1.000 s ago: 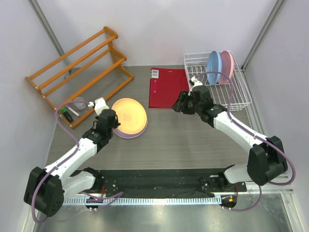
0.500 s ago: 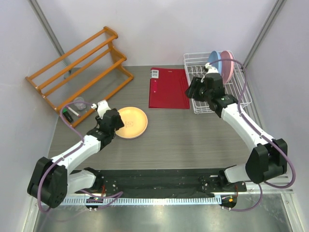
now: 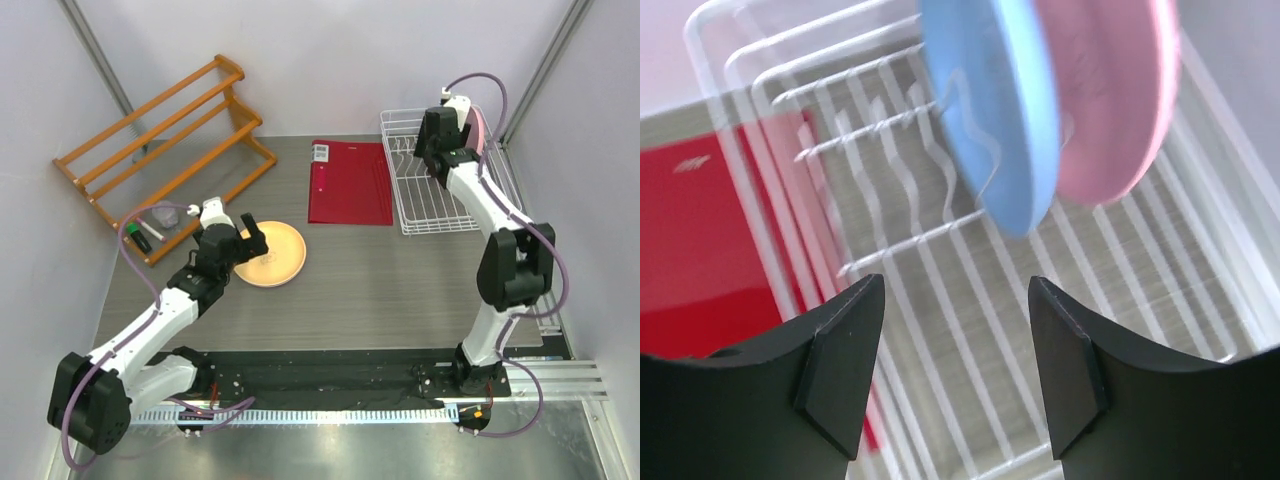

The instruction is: Unload the plates from the dish rack

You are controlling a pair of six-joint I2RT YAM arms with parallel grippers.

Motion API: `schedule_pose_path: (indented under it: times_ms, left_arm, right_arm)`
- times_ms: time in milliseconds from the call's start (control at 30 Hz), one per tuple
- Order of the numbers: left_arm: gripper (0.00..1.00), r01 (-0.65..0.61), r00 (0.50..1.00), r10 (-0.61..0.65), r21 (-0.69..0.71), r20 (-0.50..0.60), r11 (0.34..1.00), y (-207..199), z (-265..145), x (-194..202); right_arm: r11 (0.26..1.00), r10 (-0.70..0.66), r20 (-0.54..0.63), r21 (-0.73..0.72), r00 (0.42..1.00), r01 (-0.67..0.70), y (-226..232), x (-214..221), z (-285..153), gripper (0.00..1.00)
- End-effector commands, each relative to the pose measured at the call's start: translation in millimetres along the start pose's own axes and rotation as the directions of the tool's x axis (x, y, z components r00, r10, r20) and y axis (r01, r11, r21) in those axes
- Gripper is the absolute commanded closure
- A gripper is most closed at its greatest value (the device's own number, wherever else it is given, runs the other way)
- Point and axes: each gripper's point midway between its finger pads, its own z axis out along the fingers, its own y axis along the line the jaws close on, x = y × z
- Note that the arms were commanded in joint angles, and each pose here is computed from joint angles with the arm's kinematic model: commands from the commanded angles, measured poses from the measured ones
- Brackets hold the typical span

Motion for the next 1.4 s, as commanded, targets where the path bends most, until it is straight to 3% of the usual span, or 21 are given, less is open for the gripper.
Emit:
schedule_pose_path:
  times_ms: [0, 67, 133, 367, 700, 800, 833, 900, 933, 1000, 1367]
  left_arm:
    - [0.01, -0.011, 0.998, -0.007, 0.268, 0.065, 0.963, -57, -16, -36]
    - [0.01, -0.017, 0.998, -0.002, 0.297, 0.064, 0.955, -63, -16, -38]
    - [0.0, -0.019, 0.998, 0.001, 0.319, 0.055, 0.948, -69, -15, -37]
    - [0.0, -0.025, 0.999, 0.017, 0.318, 0.03, 0.948, -69, -7, -25]
    - [0.0, -0.032, 0.999, 0.031, 0.302, 0.008, 0.953, -66, 4, -14]
    - [0.01, -0.033, 0.999, 0.033, 0.302, 0.003, 0.953, -66, 5, -13]
    - [0.01, -0.032, 0.999, 0.033, 0.303, 0.004, 0.952, -67, 5, -14]
    - [0.0, -0.03, 1.0, 0.03, 0.3, 0.003, 0.954, -66, 6, -13]
    - [0.01, -0.031, 1.0, 0.031, 0.3, 0.003, 0.954, -66, 6, -13]
    - [0.01, -0.032, 0.999, 0.034, 0.296, -0.001, 0.955, -66, 7, -12]
    - [0.0, -0.031, 0.999, 0.036, 0.288, -0.012, 0.957, -65, 7, -11]
  right_arm:
    - [0.981, -0.062, 0.123, 0.19, 0.991, 0.038, -21, -54, 25, 0.35]
    - [0.974, -0.095, 0.133, 0.217, 0.987, 0.065, -20, -72, 33, 0.35]
    - [0.957, -0.157, 0.081, 0.26, 0.984, 0.131, -20, -56, 57, 0.35]
    - [0.909, -0.237, 0.078, 0.37, 0.968, 0.192, -29, -65, 87, 0.35]
    - [0.877, -0.291, 0.02, 0.404, 0.956, 0.259, -39, -44, 111, 0.35]
    - [0.881, -0.286, 0.019, 0.399, 0.958, 0.256, -42, -43, 114, 0.47]
    - [0.882, -0.289, 0.018, 0.393, 0.957, 0.259, -41, -43, 114, 0.63]
    - [0.882, -0.288, 0.021, 0.394, 0.957, 0.257, -41, -43, 114, 0.71]
    - [0.884, -0.289, 0.02, 0.39, 0.957, 0.259, -41, -43, 115, 0.86]
    - [0.885, -0.284, 0.028, 0.392, 0.958, 0.251, -41, -46, 112, 0.99]
    - [0.801, -0.353, 0.111, 0.55, 0.929, 0.239, -51, -92, 55, 0.99]
